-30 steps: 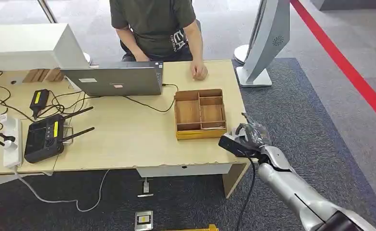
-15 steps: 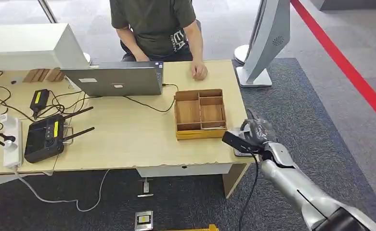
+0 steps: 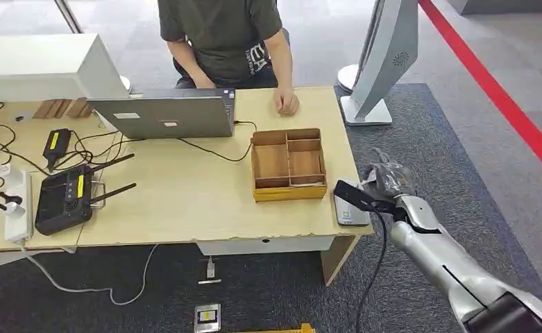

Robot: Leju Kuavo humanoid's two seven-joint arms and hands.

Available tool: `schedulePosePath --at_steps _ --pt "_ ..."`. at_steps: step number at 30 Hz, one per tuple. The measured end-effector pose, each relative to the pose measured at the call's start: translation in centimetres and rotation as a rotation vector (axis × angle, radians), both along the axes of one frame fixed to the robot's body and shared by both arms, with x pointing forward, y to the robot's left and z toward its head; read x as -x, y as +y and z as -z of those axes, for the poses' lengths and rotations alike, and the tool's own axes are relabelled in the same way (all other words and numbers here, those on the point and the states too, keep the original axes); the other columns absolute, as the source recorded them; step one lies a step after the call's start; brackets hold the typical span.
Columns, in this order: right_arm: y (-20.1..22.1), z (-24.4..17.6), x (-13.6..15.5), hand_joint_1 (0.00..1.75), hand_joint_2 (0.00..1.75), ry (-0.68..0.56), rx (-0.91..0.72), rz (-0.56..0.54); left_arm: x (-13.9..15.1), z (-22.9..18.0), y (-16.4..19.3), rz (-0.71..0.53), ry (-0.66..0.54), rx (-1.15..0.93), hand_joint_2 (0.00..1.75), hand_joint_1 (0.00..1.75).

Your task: Pass the card to the sensor for recognition and then transmit it.

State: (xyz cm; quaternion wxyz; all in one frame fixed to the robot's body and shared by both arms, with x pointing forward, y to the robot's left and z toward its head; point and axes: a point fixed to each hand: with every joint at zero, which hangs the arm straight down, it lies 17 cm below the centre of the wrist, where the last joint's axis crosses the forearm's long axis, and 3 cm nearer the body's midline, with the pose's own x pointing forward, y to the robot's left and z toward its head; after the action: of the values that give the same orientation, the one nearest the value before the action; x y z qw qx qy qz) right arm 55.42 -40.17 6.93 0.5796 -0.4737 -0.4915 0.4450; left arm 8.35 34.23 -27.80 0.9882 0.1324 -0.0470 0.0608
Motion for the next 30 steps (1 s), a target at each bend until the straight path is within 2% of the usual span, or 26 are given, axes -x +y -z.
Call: schedulePosePath --at_steps 30 --pt "-2.1 4.7 3.0 1.75 1.75 0.094 -0.011 0.015 -0.9 -0.1 -0.2 0.016 -0.046 0.006 0.0 0.0"
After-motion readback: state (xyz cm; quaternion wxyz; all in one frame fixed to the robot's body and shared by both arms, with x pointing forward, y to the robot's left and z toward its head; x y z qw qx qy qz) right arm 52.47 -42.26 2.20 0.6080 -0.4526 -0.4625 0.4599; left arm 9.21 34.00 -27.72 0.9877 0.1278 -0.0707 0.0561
